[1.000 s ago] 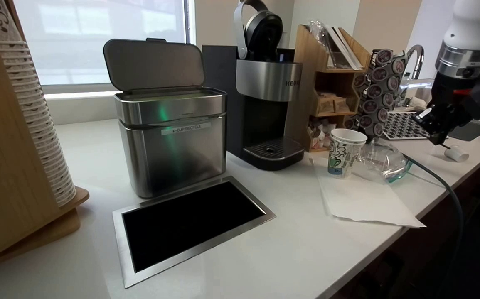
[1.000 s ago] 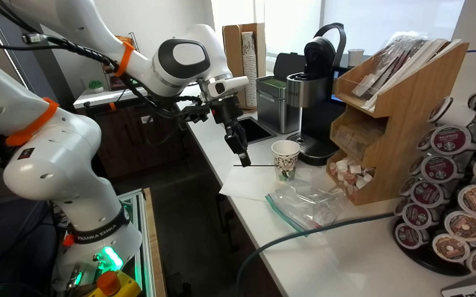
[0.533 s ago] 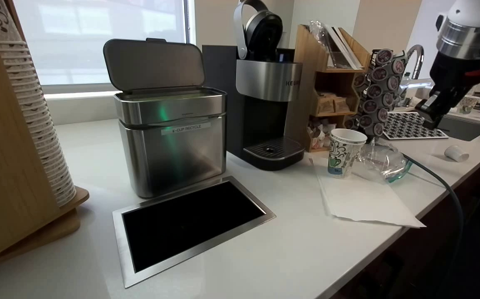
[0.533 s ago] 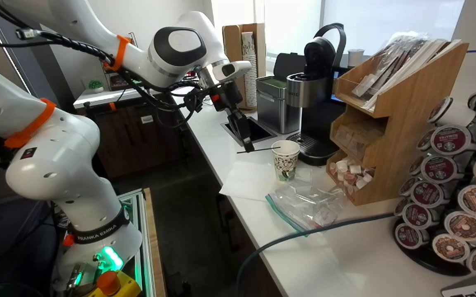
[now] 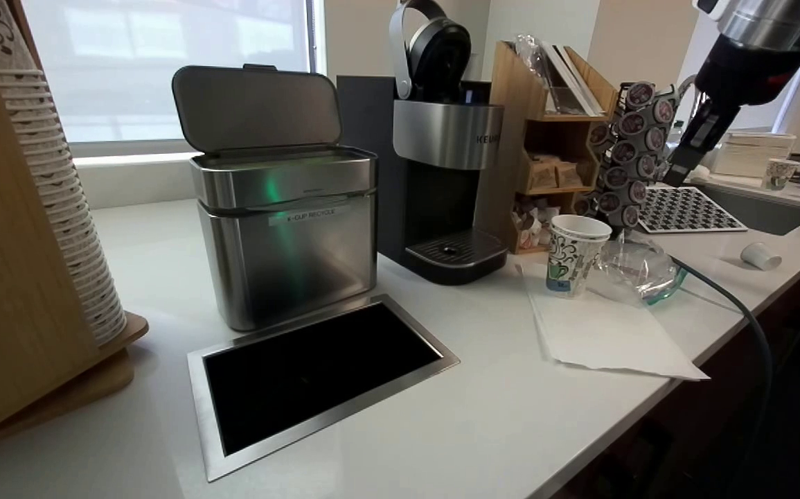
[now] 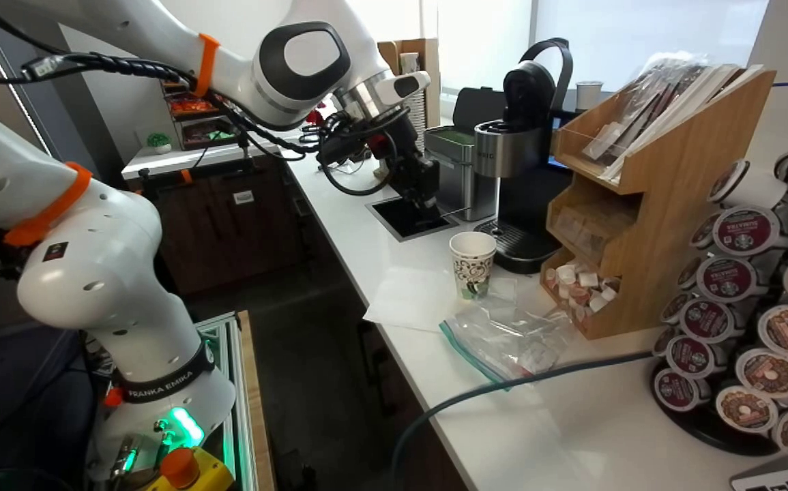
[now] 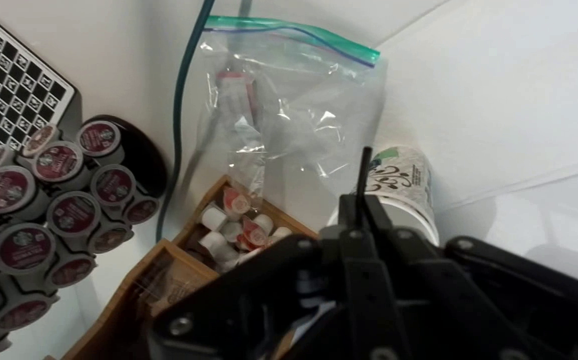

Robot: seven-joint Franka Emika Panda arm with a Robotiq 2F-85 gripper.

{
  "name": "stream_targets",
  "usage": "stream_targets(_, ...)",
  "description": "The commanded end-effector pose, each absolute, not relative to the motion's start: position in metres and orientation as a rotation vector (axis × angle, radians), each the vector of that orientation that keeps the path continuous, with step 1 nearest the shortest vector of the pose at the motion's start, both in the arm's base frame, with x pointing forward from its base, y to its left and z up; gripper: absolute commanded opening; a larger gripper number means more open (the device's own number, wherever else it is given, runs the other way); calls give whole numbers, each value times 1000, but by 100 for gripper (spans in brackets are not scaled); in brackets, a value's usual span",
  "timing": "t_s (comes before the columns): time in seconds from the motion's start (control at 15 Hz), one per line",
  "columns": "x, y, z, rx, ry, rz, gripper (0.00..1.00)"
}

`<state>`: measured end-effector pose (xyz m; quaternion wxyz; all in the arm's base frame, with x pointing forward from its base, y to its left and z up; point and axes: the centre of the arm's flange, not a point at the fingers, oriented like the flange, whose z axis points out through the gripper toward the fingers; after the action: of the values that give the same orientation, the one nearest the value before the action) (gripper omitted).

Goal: Put the black straw from the napkin in the stacked coffee cups on the napkin.

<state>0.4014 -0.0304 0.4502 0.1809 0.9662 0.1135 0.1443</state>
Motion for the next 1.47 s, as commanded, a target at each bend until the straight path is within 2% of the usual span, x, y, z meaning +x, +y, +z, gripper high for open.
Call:
stream_targets(0.0,404,-31,449,2738,343,401,4)
stream_targets(0.93,425,-36,451,2933,354,354,1)
stream_targets(1.4,431,-41,456,2925,312,205,1)
